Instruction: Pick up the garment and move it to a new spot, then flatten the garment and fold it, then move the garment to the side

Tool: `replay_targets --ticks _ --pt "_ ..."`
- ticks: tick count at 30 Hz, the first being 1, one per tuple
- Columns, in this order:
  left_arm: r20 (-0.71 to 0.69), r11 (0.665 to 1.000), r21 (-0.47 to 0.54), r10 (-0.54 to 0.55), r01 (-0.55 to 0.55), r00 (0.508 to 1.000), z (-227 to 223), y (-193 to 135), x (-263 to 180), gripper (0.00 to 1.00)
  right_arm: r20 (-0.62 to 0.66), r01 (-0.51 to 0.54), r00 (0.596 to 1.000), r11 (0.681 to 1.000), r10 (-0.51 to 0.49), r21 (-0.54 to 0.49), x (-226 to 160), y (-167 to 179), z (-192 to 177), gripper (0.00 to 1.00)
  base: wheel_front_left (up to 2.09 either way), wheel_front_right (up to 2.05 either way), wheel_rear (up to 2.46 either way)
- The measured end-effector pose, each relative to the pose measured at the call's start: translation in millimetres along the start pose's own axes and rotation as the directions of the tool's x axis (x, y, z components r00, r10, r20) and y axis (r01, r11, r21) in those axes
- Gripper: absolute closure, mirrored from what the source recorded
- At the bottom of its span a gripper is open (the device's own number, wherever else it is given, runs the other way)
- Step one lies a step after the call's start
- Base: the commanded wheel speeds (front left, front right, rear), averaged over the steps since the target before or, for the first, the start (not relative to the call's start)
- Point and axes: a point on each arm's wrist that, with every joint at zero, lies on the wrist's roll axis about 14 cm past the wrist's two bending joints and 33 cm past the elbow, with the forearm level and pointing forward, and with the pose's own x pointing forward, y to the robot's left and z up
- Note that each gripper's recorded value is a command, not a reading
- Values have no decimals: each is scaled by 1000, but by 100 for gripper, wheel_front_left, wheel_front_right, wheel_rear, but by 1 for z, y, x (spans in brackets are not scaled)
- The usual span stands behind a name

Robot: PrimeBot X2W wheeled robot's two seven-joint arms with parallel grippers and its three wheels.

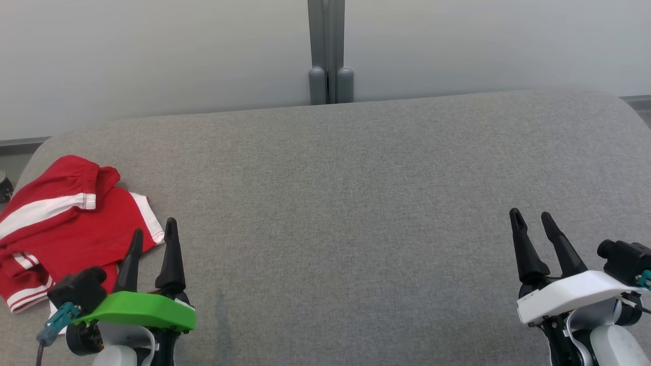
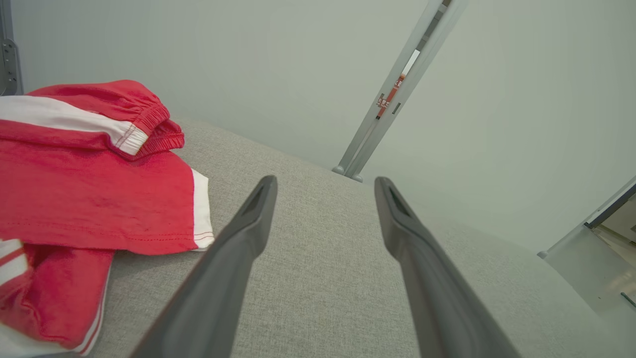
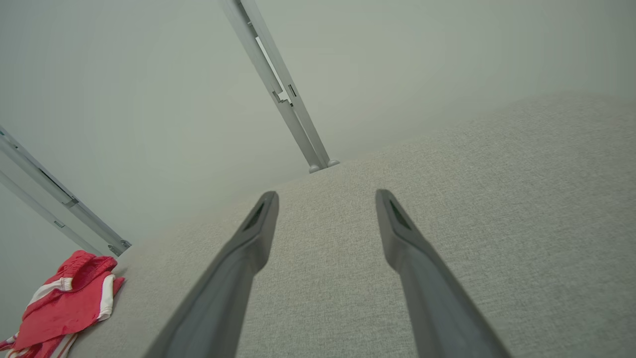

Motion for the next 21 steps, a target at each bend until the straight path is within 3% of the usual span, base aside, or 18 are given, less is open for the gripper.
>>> replay_targets --ticks 21 --pt "-12 982 188 -15 17 1000 -7 1 -2 0 -13 -27 1000 984 25 -175 -2 6 -2 0 0 0 0"
